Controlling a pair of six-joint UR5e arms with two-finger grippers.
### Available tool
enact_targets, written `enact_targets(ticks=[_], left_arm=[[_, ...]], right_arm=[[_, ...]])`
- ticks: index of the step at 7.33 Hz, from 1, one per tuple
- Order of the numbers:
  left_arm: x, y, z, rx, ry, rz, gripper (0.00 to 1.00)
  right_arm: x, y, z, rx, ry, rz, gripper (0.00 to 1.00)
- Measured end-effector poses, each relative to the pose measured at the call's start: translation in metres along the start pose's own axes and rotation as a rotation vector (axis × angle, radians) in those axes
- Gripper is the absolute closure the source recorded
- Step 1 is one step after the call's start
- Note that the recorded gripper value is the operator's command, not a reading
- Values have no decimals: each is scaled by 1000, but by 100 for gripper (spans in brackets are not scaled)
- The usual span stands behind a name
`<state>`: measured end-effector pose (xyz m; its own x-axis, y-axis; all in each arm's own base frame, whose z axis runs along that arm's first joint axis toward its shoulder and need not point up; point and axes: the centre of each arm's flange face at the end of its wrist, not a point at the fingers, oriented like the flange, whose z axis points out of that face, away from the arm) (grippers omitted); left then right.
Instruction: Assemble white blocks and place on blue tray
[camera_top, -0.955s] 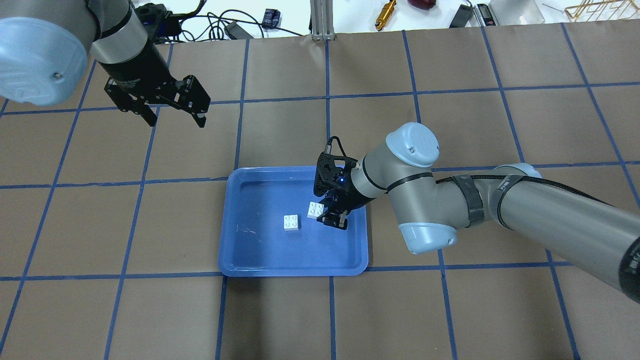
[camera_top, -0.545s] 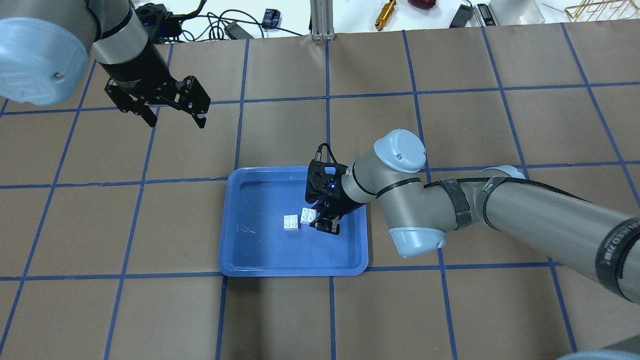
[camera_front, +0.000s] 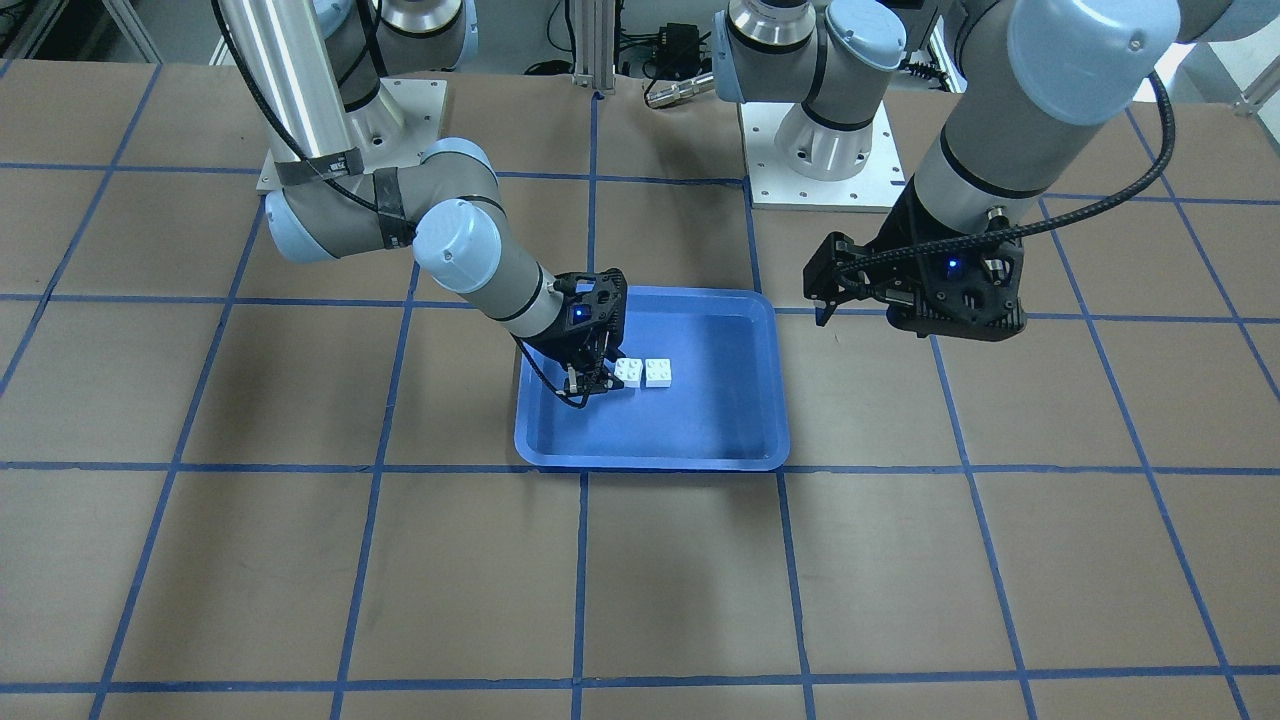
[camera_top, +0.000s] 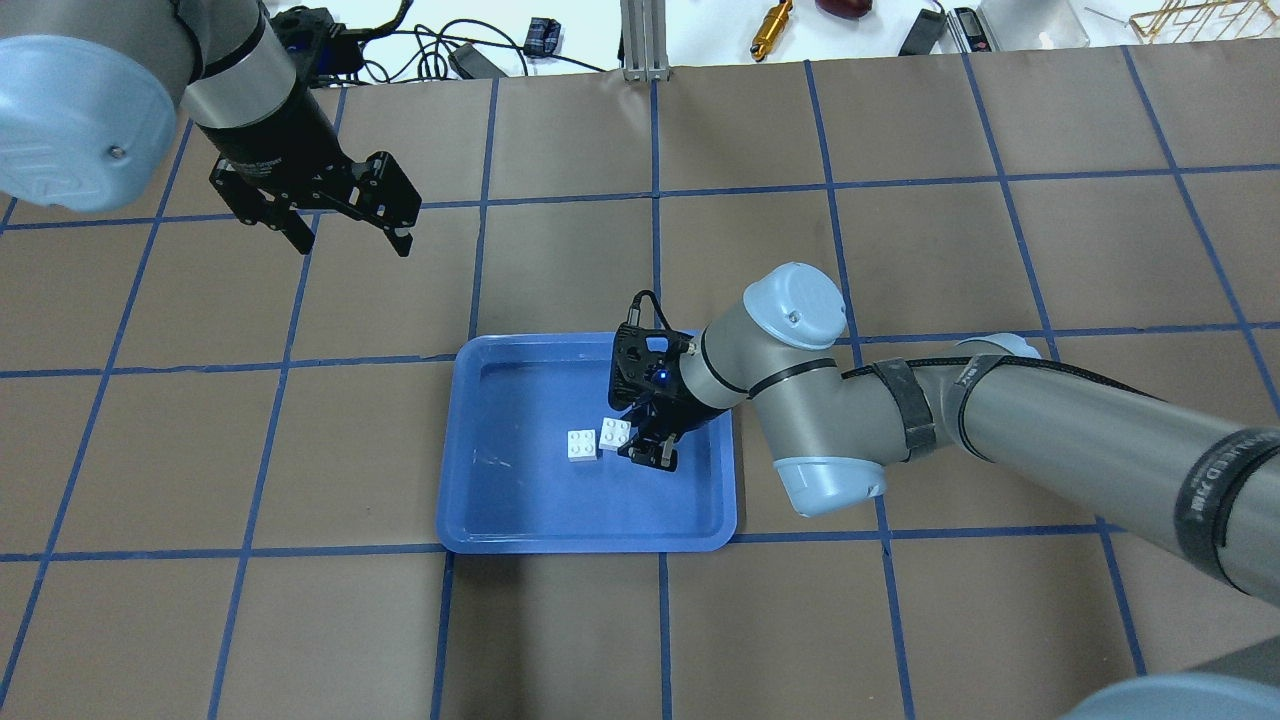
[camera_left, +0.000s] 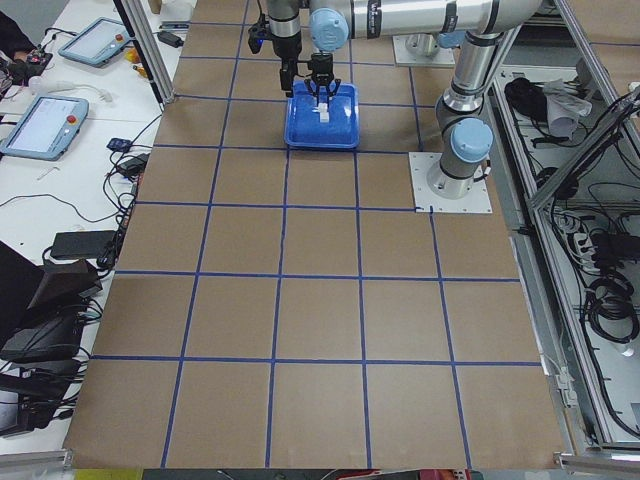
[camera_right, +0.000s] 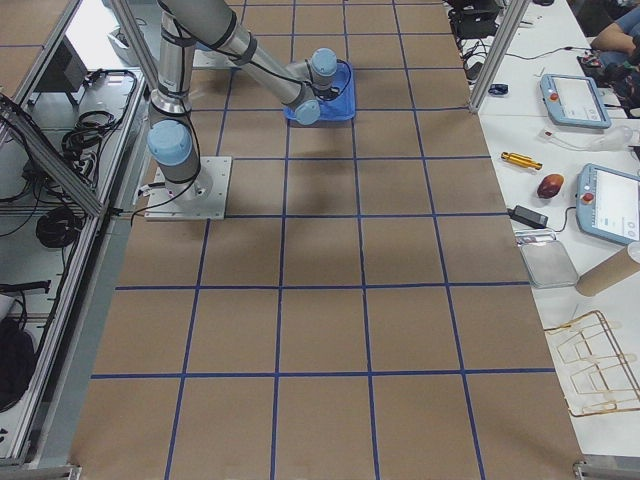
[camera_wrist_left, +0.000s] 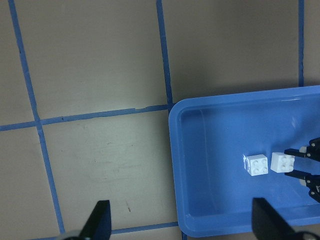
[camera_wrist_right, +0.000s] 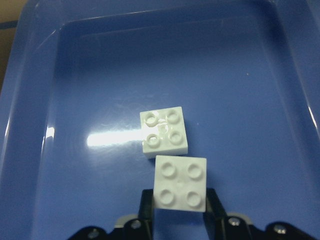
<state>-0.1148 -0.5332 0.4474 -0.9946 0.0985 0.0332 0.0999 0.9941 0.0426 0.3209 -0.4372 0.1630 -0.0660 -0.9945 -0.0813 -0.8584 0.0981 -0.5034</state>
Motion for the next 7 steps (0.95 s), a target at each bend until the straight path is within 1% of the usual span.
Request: enact_targets(ticks=[4,6,7], left_arm=[[-1,0,0,0,0,-2,0],[-1,0,0,1,0,-4,0],[-1,0,0,0,0,-4,0]], right_arm=[[0,0,3,1,-4,5,65],[0,1,3,2,-7,7,61],[0,1,4,2,-9,9,56]])
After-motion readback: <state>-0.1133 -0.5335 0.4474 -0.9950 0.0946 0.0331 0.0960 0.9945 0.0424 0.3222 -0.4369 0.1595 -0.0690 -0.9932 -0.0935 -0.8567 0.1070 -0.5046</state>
